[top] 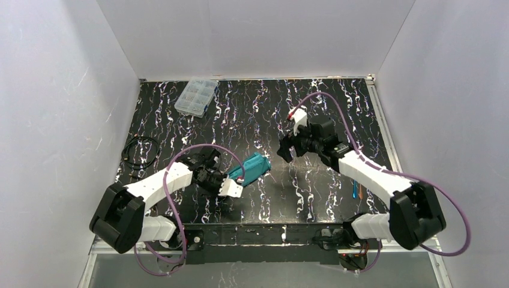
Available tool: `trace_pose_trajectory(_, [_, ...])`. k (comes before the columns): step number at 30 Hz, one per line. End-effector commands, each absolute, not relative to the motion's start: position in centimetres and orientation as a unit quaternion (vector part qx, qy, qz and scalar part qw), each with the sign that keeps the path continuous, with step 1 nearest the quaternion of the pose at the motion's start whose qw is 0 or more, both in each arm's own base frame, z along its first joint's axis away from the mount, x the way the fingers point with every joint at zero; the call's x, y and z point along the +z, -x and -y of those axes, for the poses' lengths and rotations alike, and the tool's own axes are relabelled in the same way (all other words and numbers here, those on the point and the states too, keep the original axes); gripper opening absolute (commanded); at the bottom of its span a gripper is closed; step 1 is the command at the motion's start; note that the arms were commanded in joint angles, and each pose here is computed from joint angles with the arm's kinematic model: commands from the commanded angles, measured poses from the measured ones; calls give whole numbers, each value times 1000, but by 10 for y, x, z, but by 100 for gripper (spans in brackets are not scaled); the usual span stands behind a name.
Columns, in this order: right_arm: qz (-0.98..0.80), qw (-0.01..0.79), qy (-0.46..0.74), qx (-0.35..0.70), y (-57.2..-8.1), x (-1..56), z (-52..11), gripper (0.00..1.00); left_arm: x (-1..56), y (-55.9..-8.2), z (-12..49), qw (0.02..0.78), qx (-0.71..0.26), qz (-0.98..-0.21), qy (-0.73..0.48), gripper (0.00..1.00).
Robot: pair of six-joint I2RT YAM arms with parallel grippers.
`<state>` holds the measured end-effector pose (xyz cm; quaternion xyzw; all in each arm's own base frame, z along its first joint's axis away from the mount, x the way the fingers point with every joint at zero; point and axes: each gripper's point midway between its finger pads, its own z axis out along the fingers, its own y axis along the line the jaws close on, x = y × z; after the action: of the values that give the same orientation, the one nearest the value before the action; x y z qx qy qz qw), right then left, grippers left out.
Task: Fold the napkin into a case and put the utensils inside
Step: Stuff the top corner of the smaller-rectangle-folded napkin into the folded napkin, then pick up the smaller rectangle-folded napkin from the center of the board.
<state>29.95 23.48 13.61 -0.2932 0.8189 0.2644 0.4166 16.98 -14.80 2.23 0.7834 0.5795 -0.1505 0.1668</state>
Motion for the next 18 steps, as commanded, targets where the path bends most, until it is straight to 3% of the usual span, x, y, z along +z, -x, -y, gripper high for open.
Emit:
trace_pose_trajectory(1, [-732, 468, 482, 115, -293, 141, -224, 99, 34, -132, 137, 139, -221, -567, -781, 0])
trace_pose_trajectory(11, [-642, 422, 631, 104, -229, 104, -278, 98, 44, -139, 144, 182, -222, -567, -772, 0])
trace_pose_trajectory(18, [-612, 408, 665, 130, -207, 72, -307, 94, 43, -136, 141, 183, -221, -568, -771, 0])
